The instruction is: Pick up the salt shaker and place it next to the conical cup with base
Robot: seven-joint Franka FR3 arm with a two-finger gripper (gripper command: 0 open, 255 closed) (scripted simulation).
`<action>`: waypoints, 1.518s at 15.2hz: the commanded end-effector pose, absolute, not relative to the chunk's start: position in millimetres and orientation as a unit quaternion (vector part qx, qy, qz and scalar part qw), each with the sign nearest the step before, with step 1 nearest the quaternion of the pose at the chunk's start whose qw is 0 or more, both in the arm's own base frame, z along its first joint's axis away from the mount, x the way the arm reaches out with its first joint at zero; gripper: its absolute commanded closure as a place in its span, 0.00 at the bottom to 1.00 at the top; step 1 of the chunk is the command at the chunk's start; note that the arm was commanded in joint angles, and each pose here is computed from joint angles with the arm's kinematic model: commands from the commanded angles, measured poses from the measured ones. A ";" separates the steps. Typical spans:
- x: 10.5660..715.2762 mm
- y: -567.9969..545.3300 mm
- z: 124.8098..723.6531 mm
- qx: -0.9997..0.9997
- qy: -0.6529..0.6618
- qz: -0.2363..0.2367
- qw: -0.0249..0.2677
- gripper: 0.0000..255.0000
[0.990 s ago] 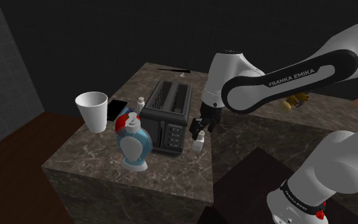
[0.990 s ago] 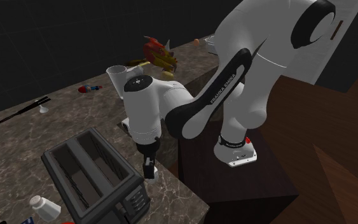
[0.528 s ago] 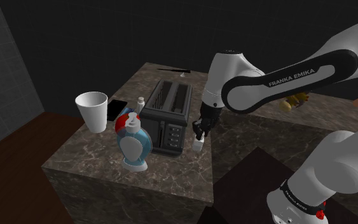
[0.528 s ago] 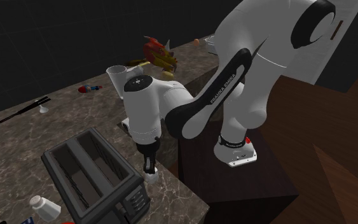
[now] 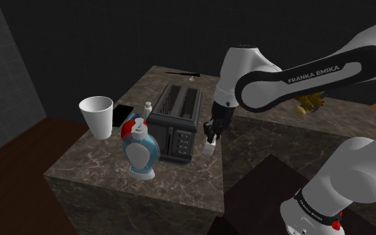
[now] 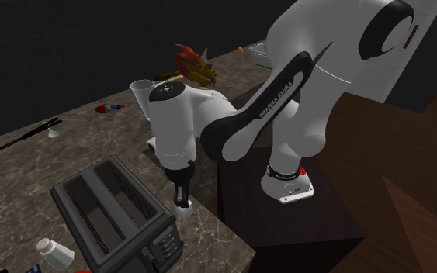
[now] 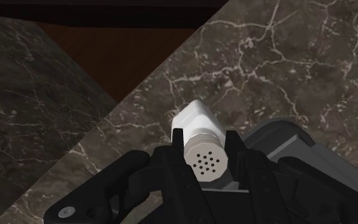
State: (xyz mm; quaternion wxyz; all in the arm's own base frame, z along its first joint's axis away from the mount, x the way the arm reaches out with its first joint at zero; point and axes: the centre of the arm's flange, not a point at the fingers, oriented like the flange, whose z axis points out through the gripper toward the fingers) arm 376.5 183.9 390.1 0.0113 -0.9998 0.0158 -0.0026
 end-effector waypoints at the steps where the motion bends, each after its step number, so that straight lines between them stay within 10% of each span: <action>1: 376.5 184.8 399.9 -1.000 0.016 -0.002 0.011 1.00; 23: 376.5 184.8 516.1 -1.000 0.016 -0.002 0.011 1.00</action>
